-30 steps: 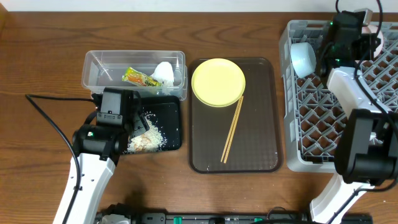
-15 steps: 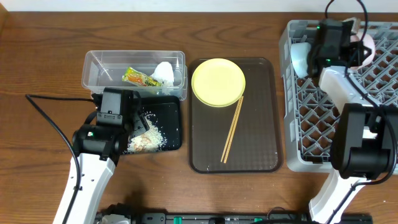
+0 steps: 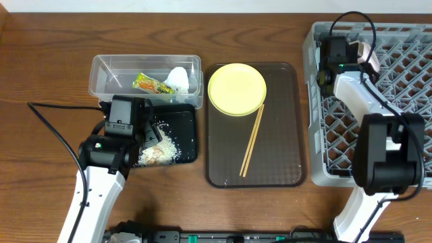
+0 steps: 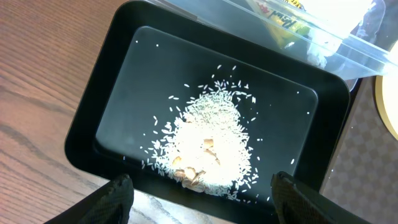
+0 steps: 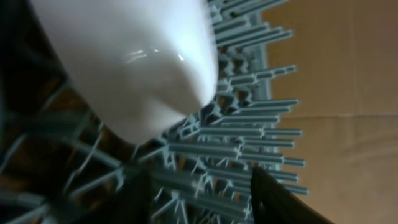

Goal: Sort waste into correct bins and load items into the dishwasher rack
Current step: 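Place the white-pink bowl in the rack's back corner, release, then reach the right gripper to the yellow plate edge and grasp it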

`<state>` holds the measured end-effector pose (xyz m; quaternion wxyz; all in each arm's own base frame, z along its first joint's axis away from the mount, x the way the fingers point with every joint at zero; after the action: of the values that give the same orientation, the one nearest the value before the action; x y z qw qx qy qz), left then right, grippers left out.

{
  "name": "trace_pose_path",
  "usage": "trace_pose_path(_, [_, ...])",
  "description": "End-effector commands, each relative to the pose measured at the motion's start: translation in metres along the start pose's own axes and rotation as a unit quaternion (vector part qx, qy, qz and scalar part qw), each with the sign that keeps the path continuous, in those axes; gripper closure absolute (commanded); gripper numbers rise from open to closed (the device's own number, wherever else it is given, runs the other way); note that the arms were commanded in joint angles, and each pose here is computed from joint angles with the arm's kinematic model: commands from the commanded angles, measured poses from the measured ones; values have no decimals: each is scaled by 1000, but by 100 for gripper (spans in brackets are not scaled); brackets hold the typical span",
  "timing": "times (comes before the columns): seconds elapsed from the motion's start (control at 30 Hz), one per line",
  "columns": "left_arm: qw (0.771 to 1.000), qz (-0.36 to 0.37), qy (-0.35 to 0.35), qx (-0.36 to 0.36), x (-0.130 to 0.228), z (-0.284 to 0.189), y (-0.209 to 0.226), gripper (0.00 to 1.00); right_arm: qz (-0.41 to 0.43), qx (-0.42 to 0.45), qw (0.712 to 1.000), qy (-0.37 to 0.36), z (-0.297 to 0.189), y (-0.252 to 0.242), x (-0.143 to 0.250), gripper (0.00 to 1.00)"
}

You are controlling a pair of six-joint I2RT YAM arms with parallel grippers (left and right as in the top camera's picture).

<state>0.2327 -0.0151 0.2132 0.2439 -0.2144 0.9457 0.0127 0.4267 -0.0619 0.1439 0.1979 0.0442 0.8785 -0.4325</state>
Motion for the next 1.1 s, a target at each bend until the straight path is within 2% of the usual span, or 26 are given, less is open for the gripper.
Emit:
trace_pose_path(0.0, [1000,-8,-8,-6,-4,-2,2,26,64,-115,990,-43,-34,-12,-13,43])
trace_pose_path(0.1, [1000,-8,-8,-6,-4,-2,2,26,92,-186,975,-84,-66,-33,-21,31])
trace_pose_path(0.17, [1000,-8,-8,-6,-4,-2,2,26,103,-267,951,-118,-93,-43,-25,30])
trace_pose_path(0.33, [1000,-8,-8,-6,-4,-2,2,26,78,-504,844,-165,-160,-34,-22,30])
trace_pose_path(0.4, [1000,-8,-8,-6,-4,-2,2,26,80,-547,820,-144,-173,-24,-17,31])
trace_pose_path(0.6, [1000,-8,-8,-6,-4,-2,2,26,31,-572,816,-83,-193,30,4,35])
trace_pose_path(0.87, [1000,-8,-8,-6,-4,-2,2,26,74,-447,891,-22,-174,99,11,39])
trace_pose_path(1.07, [1000,-8,-8,-6,-4,-2,2,26,130,-435,891,17,-151,145,12,48])
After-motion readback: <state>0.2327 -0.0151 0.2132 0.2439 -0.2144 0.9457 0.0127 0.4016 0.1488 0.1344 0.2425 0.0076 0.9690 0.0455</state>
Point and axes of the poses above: each gripper's point midway between its finger pads, its own z axis out along the fingers, its own y axis along the line the jaws close on, x = y × z, the point moved 7 cm from there along -z, back along the fingers, and after that the axes turned 1 degree about z, right-handed, at the moved point
